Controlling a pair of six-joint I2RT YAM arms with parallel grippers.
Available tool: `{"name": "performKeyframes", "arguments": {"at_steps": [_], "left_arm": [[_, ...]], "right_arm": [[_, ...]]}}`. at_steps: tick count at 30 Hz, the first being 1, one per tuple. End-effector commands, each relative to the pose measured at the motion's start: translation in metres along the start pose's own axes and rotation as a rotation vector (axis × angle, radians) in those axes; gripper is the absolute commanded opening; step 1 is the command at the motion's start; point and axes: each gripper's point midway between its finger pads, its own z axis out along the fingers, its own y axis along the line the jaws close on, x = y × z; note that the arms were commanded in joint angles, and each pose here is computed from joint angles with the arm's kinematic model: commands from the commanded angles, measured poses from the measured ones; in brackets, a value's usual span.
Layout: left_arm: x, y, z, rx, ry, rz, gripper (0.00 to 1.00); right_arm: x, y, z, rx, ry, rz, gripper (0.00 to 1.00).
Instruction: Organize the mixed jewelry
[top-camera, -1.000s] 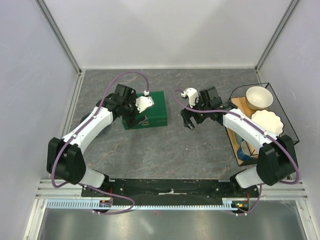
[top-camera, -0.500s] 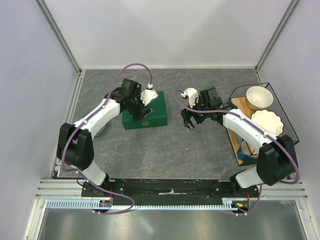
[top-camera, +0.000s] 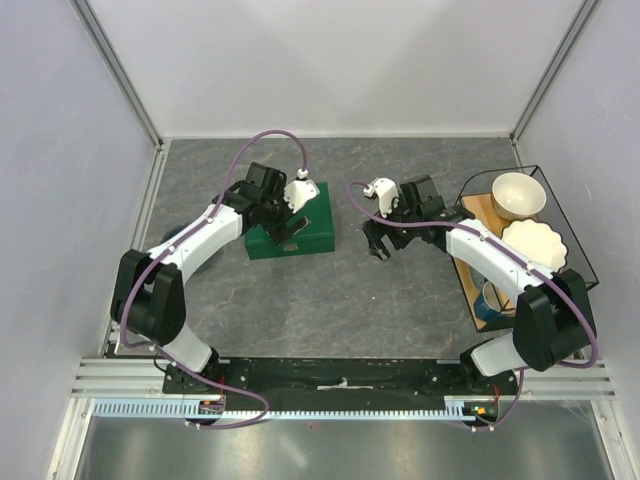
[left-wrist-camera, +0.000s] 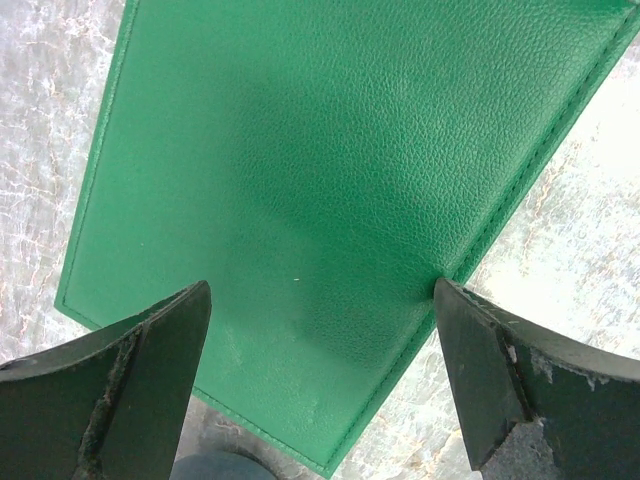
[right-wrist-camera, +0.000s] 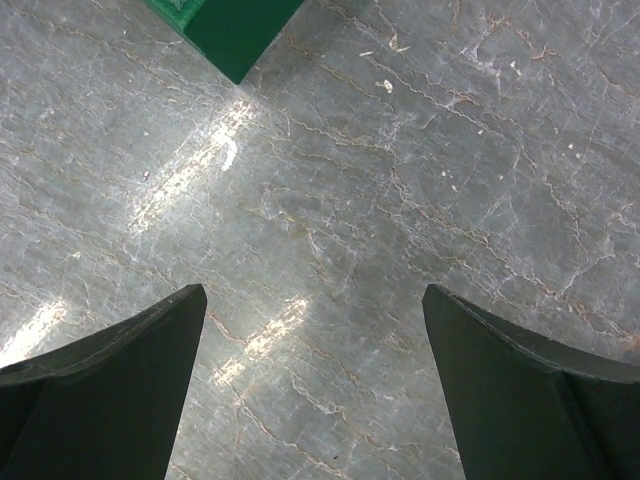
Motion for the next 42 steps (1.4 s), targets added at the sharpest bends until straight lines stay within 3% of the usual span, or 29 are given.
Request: {"name": "performKeyframes", "arguments": {"at_steps": [1, 11, 16, 22, 27, 30, 35, 42], "left_arm": [[-0.037, 0.018, -0.026, -0.112, -0.136, -0.047, 0.99], [-0.081, 0.045, -0.115, -0.278, -0.336, -0.248, 0.99], [-0.089, 0.077, -0.16, -0.417, -0.424, -0.375, 0.99], [-0.08, 0.126, -0.219, -0.51, -0.548, -0.567, 0.99], [-0.083, 0.15, -0.27, -0.609, -0.662, -0.593, 0.99], [-0.086, 0.157, -0.285, -0.622, -0.673, -0.603, 0.99], [-0.1, 0.155, -0.287, -0.551, -0.717, -0.617, 0.99], [-0.109, 0.163, -0.304, -0.586, -0.772, -0.632, 0.99]], "right_arm": [[-0.012, -0.006, -0.004, 0.027, -0.049, -0.008, 0.98], [-0.046, -0.04, -0.028, 0.23, -0.13, 0.017, 0.98], [-0.097, -0.058, -0.07, 0.349, -0.236, -0.035, 0.98], [-0.157, -0.094, -0.144, 0.611, -0.401, 0.053, 0.98], [-0.194, -0.107, -0.19, 0.68, -0.511, 0.091, 0.98], [-0.21, -0.11, -0.206, 0.638, -0.549, 0.09, 0.98], [-0.224, -0.12, -0.235, 0.728, -0.625, 0.128, 0.98], [-0.236, -0.122, -0.268, 0.791, -0.719, 0.164, 0.98]]}}
